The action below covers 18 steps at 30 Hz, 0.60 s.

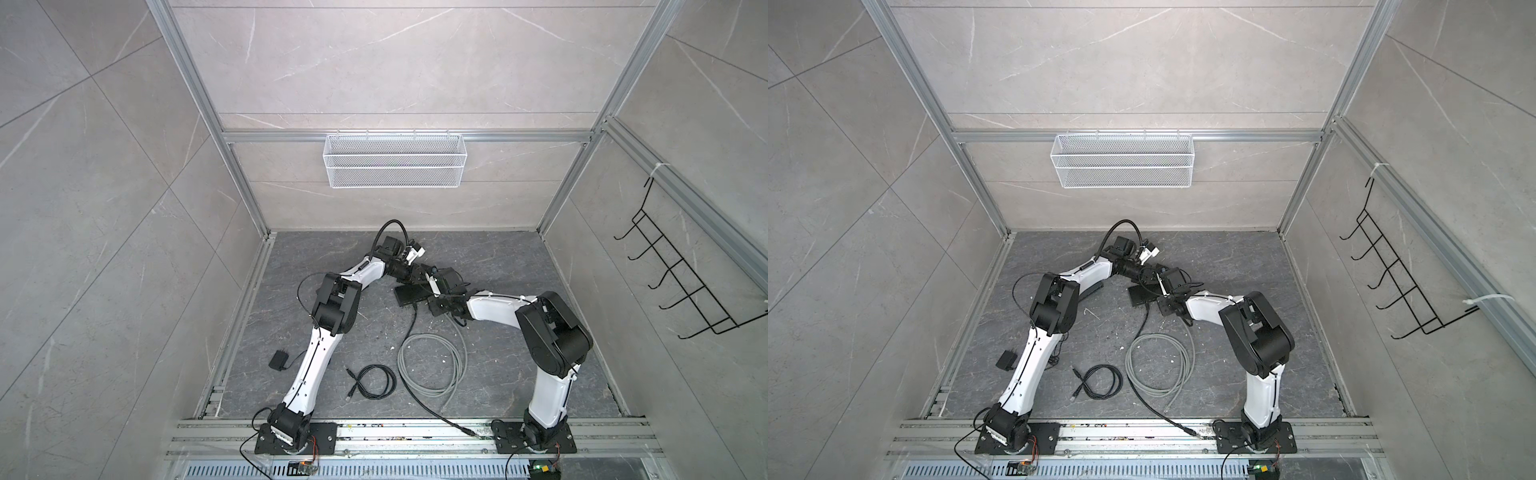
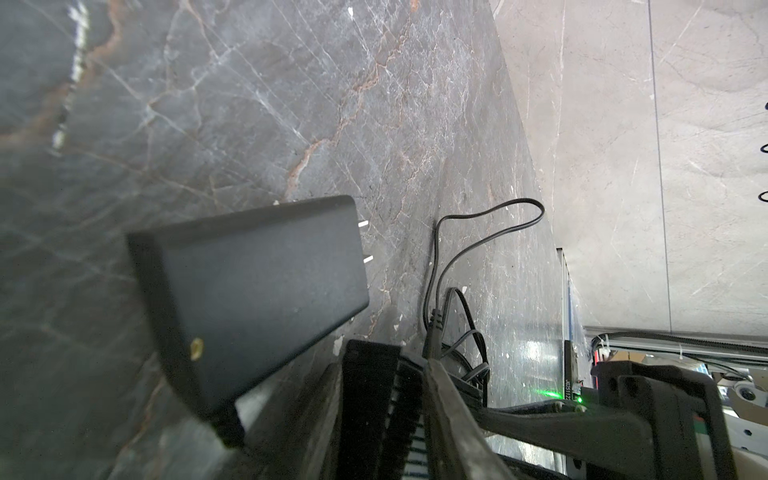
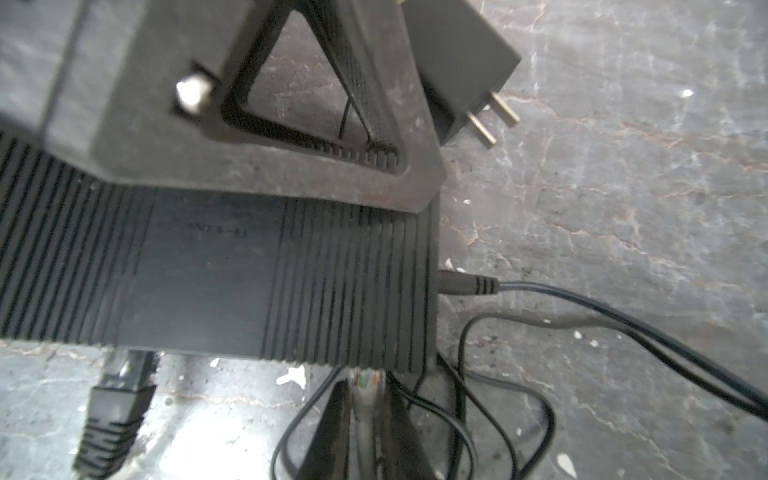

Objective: Insert the plug into the switch port

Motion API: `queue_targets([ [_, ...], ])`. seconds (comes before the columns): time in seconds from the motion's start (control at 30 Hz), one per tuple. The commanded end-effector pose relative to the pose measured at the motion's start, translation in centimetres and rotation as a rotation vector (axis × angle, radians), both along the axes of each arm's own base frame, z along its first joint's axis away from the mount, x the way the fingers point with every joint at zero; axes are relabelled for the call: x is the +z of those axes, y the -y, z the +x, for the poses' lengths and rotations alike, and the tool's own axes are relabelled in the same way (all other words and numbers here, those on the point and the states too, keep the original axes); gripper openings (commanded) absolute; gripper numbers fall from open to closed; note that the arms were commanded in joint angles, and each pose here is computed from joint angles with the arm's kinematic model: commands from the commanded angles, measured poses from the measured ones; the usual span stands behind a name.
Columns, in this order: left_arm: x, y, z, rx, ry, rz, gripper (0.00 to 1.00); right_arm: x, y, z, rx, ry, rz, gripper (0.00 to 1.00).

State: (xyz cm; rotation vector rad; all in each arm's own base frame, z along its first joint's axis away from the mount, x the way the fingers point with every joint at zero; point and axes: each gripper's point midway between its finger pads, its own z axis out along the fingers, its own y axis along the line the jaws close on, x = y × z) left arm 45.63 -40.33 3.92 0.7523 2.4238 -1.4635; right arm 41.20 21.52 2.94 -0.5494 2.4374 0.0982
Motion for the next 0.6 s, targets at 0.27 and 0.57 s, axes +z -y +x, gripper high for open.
queue_targets([
  [0.27,-2.0,3.2,-8.1,-0.150,-0.283,-0.031,0.33,3.8,-3.2,6.4,0.033,0.162,0.092,0.13],
  [0.57,-2.3,2.9,-8.5,-0.157,-0.283,-0.019,0.32,6.1,-4.1,8.0,0.064,0.224,0.136,0.15],
])
